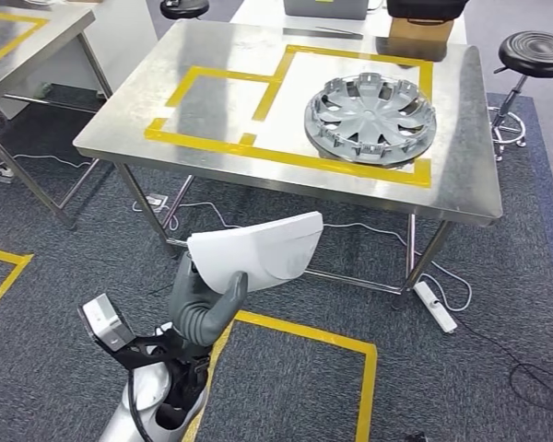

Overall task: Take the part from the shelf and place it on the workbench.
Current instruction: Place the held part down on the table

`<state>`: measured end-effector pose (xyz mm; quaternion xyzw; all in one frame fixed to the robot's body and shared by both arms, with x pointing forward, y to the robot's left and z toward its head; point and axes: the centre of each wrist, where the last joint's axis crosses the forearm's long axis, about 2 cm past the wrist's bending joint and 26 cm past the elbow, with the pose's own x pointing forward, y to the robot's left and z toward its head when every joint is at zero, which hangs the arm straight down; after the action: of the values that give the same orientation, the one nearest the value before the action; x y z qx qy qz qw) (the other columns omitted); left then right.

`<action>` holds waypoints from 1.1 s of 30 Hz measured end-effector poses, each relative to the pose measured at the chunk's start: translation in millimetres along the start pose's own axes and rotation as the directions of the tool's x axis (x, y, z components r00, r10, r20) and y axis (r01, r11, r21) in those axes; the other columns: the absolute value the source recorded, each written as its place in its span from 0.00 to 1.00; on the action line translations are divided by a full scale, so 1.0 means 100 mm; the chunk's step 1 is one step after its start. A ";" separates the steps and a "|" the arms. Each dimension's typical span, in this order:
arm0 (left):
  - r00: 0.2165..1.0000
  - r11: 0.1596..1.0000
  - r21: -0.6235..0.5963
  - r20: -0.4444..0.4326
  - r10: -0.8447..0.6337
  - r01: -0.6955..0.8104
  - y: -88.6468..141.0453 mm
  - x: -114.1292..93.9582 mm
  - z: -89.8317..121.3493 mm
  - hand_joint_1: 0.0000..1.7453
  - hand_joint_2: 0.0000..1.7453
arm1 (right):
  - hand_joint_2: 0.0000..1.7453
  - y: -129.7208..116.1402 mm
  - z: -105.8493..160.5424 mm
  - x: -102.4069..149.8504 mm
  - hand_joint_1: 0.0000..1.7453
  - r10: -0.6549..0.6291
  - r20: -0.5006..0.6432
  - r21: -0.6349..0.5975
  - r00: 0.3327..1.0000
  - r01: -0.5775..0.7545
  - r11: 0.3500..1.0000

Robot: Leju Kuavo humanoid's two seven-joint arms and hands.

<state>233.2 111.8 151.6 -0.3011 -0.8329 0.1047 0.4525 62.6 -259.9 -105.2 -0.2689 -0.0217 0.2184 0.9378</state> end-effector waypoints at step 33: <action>0.995 0.968 -0.252 0.093 0.040 -0.015 -0.10 0.00 -0.02 1.00 1.00 | 1.00 0.04 0.02 0.01 0.00 0.096 0.076 0.055 0.992 -0.101 0.993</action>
<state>230.7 103.0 157.2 -0.3620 -0.8562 0.0192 0.3680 61.7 -255.1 -105.8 -0.2339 -0.0363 0.2747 0.9319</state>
